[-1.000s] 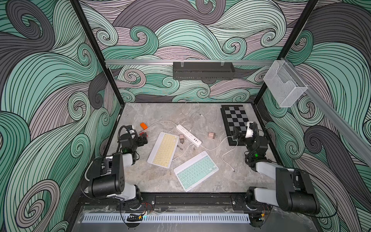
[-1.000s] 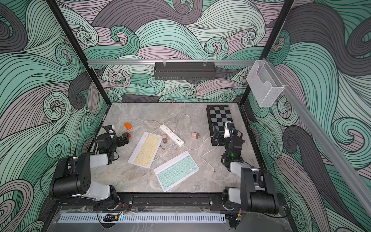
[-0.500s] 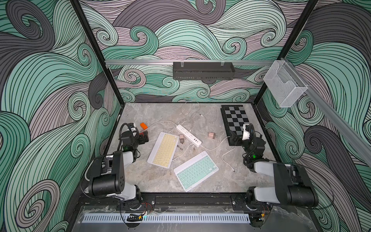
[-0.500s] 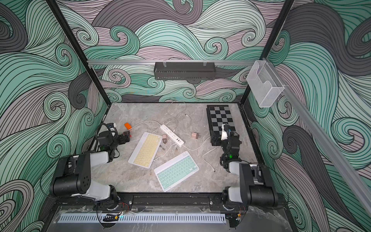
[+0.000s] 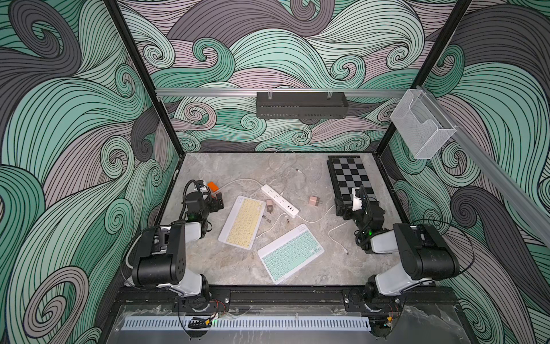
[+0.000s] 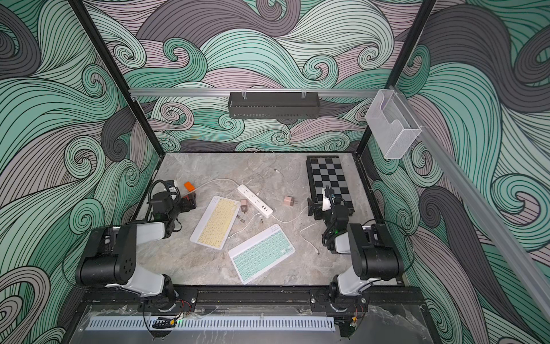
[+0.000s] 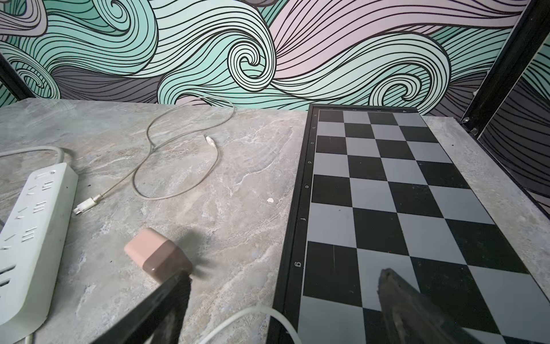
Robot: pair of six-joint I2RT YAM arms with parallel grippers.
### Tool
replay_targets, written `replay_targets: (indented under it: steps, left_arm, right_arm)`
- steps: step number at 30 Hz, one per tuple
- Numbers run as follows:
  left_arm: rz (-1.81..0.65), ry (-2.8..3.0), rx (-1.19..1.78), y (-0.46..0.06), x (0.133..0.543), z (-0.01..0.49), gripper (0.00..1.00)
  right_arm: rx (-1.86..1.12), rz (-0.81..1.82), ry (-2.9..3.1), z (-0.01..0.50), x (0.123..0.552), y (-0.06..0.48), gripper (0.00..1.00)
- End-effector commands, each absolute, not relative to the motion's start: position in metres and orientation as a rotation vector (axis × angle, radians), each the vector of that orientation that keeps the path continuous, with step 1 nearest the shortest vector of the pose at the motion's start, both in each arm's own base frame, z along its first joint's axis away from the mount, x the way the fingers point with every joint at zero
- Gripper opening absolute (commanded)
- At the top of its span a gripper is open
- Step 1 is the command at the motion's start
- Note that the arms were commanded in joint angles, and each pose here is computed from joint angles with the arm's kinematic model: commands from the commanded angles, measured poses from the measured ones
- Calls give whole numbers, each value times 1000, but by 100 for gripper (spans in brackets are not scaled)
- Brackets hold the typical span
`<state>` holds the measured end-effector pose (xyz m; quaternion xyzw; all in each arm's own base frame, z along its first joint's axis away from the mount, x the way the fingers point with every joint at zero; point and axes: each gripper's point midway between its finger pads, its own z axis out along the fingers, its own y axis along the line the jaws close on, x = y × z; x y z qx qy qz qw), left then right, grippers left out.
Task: Unplug the wireless keyboard
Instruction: Reset both arms
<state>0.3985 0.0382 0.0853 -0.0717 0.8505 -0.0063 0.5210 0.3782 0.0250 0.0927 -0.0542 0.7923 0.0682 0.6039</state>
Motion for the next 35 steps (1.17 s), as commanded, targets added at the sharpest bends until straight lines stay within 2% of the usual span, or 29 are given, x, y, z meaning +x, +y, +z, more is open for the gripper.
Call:
replay_targets:
  steps: [1,35]
  left_arm:
    - [28,2034,-165,41,400,89,99]
    - [52,2053,-132,35,402,87,99]
  right_arm:
    - [-137,131,1785,104,382,23,98]
    - [-94,-33,1878,97,398,20,98]
